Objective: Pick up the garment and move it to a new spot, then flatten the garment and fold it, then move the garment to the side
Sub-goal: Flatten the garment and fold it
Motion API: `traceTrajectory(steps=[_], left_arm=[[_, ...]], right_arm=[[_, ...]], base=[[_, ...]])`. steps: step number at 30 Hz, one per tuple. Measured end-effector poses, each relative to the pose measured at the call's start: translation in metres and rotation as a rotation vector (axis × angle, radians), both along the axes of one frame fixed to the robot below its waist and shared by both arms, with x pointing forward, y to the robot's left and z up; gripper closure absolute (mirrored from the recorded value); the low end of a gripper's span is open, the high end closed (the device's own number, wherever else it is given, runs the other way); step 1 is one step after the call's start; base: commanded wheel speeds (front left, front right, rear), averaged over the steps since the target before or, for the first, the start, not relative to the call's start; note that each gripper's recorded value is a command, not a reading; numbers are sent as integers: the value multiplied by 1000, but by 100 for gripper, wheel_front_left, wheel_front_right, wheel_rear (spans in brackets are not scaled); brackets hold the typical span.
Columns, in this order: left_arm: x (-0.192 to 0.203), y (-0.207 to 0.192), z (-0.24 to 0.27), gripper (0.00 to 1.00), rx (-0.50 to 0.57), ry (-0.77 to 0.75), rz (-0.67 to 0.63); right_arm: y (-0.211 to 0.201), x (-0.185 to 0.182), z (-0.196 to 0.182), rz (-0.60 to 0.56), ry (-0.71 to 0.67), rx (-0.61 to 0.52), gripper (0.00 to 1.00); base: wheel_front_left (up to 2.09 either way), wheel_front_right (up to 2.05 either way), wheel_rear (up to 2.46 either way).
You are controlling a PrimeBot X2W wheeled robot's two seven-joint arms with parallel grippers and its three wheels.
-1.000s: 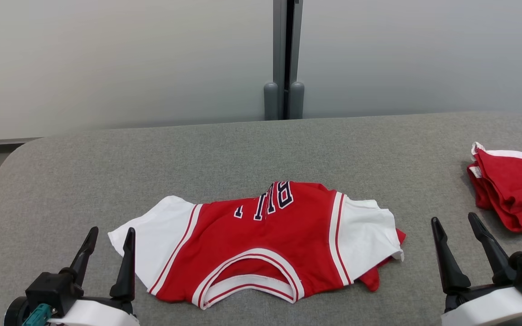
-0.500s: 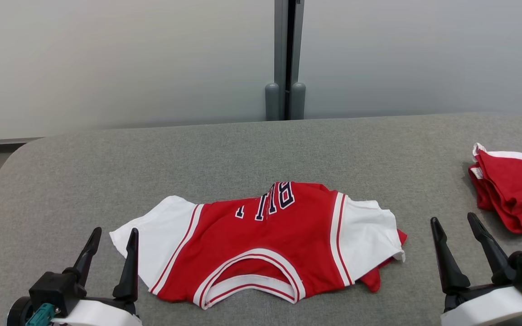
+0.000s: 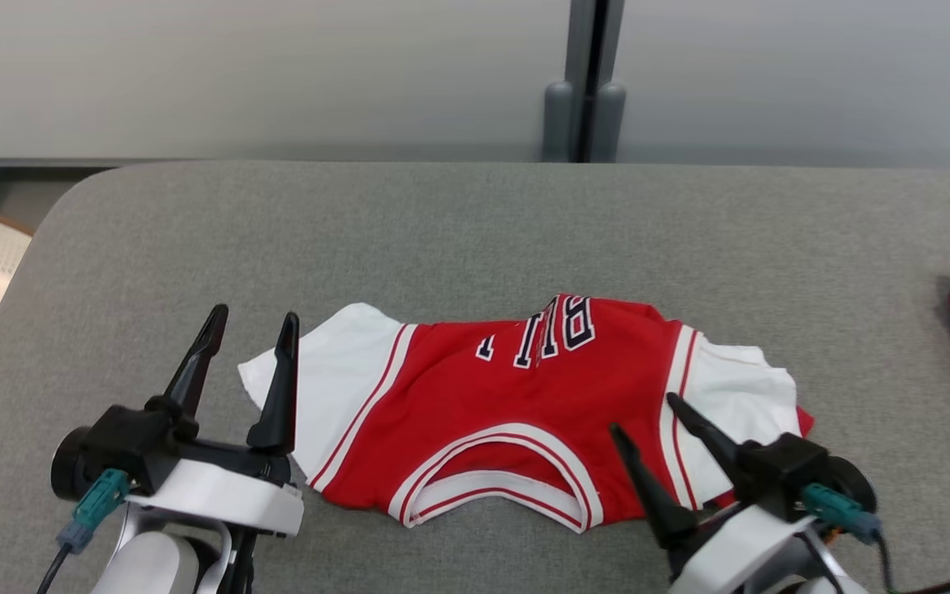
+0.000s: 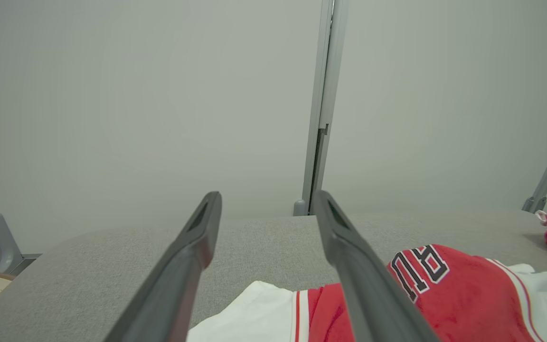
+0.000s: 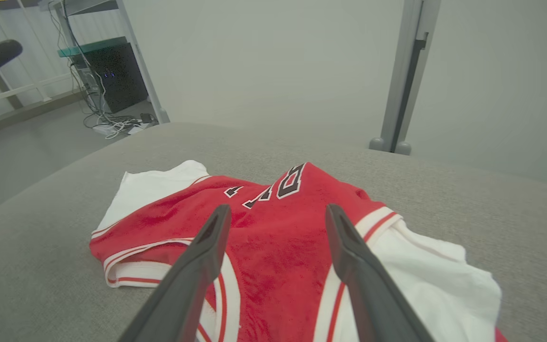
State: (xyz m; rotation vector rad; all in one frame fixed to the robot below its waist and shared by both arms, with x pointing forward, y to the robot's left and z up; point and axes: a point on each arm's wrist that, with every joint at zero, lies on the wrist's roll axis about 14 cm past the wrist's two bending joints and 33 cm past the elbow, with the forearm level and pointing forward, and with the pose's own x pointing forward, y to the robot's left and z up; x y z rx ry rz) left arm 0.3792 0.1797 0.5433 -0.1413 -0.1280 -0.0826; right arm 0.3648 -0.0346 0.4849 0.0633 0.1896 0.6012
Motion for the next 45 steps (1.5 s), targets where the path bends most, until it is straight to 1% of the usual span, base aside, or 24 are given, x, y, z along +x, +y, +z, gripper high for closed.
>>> traceTrajectory(steps=[3, 6, 9, 15, 18, 19, 20, 21, 22, 26, 29, 33, 36, 40, 43, 45], left_arm=[[11, 3, -1, 0, -8, -6, 13], [19, 11, -9, 0, -6, 9, 35], [25, 17, -19, 0, -8, 32, 53], [31, 27, -34, 0, -6, 69, 81], [32, 29, -40, 0, -3, 86, 87], [33, 29, -41, 0, -4, 86, 86], [34, 29, -40, 0, -4, 83, 86], [35, 28, -39, 0, -3, 80, 81], [36, 27, -39, 0, -3, 77, 78], [40, 26, -37, 0, 3, 66, 70], [43, 22, -35, 0, 7, 58, 55], [47, 16, -32, 0, 10, 43, 38], [51, 10, -31, 0, 9, 37, 20], [54, 0, -33, 0, 7, 36, -6], [57, -6, -33, 0, 7, 33, -23], [59, -10, -35, 0, 7, 34, -38]], right_arm=[[40, -3, -24, 146, 64, -29, 0], [78, -11, -45, 313, 97, -84, 0], [109, -25, -66, 451, 139, -113, 0], [136, -39, -102, 605, 207, -188, 0], [140, -38, -113, 637, 214, -234, 0], [143, -38, -114, 641, 214, -232, 7], [144, -39, -116, 646, 219, -240, 57], [145, -40, -117, 650, 224, -242, 82], [148, -39, -114, 652, 214, -231, 100], [152, -26, -98, 615, 177, -155, 100], [154, -2, -70, 554, 90, -69, 100], [136, 33, -42, 435, 10, -4, 100], [109, 63, -25, 312, -35, 33, 100], [52, 95, -15, 108, -70, 67, 100], [3, 105, -18, -46, -65, 78, 100], [-27, 103, -23, -142, -53, 88, 100]], base=[[0, 0, 0], [0, 0, 0], [0, 0, 0], [0, 0, 0], [0, 0, 0], [0, 0, 0], [0, 0, 0], [0, 0, 0], [0, 0, 0], [0, 0, 0], [0, 0, 0], [0, 0, 0], [0, 0, 0], [0, 0, 0], [0, 0, 0], [0, 0, 0]])
